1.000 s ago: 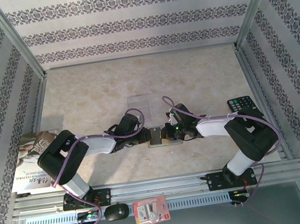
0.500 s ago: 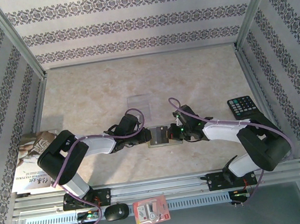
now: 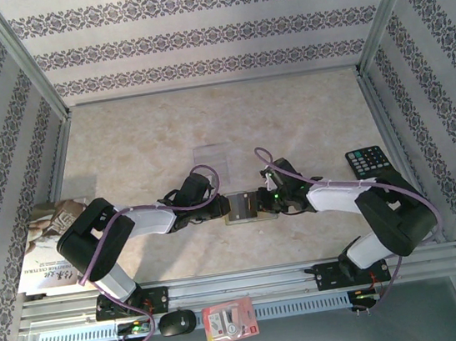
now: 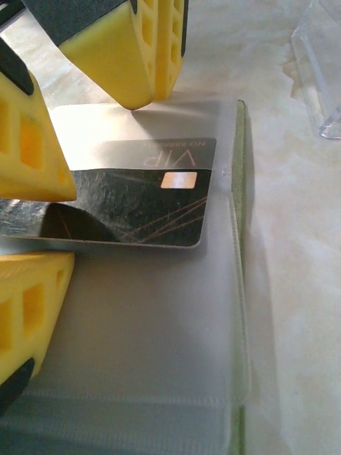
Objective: Take the credit cards out of the card holder
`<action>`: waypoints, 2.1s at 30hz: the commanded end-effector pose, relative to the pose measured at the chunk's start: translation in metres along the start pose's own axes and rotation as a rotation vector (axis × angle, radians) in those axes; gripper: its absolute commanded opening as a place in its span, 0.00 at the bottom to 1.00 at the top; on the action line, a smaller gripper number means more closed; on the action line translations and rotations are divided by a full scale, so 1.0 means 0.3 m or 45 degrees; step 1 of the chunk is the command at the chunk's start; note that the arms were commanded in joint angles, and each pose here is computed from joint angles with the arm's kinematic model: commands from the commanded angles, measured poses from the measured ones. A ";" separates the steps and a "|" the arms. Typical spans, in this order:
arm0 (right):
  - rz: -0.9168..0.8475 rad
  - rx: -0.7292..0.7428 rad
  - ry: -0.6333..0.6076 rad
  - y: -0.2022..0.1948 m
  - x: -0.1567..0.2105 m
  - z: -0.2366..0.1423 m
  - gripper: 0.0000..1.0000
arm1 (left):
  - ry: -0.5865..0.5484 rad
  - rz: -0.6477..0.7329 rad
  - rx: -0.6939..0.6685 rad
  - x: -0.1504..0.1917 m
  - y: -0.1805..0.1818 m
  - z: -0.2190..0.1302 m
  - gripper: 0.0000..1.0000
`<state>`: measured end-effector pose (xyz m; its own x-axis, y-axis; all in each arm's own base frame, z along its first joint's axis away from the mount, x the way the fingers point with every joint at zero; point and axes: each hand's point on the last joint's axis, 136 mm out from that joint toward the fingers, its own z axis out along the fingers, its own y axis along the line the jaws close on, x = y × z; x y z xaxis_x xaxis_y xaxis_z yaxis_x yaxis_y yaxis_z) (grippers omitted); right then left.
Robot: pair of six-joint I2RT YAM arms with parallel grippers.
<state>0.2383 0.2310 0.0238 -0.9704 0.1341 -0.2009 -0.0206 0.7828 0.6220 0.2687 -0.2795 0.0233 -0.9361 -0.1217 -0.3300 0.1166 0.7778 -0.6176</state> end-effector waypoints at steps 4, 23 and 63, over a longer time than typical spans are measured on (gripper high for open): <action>0.015 0.012 0.003 -0.021 0.000 0.002 0.12 | 0.122 -0.037 -0.035 0.091 0.049 0.015 0.20; -0.163 0.212 -0.150 -0.102 -0.023 -0.160 0.00 | 0.090 -0.017 -0.002 0.058 0.021 0.004 0.20; -1.227 -0.195 0.052 0.560 -0.273 -0.329 0.00 | -0.401 0.007 0.123 -0.187 -0.043 -0.525 0.69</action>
<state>0.2985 0.2925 0.2265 -0.6041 -0.4095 -0.6836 -0.7625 0.5465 0.3464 0.2722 -0.2022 0.1696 -0.7785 -0.3177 -0.5413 0.2256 0.6632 -0.7137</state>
